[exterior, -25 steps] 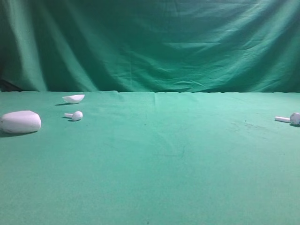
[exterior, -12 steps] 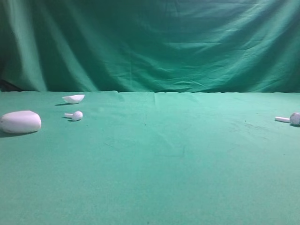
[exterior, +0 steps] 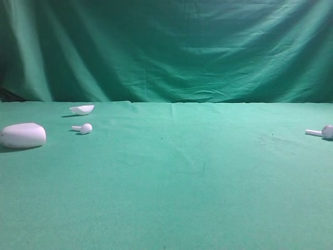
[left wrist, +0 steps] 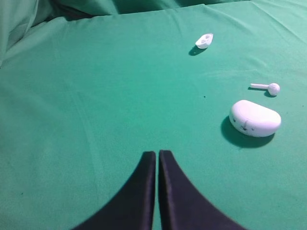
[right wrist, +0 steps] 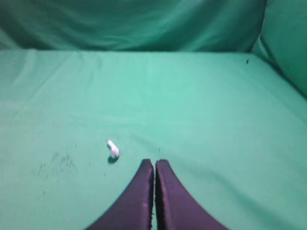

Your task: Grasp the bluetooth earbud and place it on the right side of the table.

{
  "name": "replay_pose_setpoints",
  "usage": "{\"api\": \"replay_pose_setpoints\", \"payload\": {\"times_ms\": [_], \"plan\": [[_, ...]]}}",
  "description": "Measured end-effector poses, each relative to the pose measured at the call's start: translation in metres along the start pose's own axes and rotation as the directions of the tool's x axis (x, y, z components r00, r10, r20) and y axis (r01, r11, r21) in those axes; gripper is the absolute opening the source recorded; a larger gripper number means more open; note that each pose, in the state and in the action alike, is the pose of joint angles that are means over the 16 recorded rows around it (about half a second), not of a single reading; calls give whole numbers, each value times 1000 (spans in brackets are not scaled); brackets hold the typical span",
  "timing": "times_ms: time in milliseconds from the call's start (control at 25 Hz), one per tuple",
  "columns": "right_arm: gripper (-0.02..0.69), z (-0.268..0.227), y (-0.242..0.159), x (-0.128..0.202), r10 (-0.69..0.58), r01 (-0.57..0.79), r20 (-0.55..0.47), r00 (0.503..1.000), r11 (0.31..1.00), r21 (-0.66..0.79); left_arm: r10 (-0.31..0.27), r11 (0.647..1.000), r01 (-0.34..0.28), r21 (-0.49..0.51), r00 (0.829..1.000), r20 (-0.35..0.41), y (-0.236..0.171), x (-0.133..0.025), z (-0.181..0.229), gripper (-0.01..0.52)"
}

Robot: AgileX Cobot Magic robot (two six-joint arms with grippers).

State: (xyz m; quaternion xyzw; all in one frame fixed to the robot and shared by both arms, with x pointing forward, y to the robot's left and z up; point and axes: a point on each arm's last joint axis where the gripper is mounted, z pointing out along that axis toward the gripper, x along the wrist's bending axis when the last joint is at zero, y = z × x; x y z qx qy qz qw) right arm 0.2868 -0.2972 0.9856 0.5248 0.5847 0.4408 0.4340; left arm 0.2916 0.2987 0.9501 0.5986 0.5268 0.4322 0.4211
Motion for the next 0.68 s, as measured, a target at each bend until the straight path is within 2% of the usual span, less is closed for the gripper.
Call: {"api": "replay_pose_setpoints", "payload": {"times_ms": [280, 680], "plan": [[0, 12, -32, 1, 35, -35, 7, 999, 998, 61, 0, 1000, 0, 0, 1000, 0, 0, 0, 0, 0], [0, 14, -38, 2, 64, -65, 8, 998, 995, 76, 0, 1000, 0, 0, 1000, 0, 0, 0, 0, 0]]}}
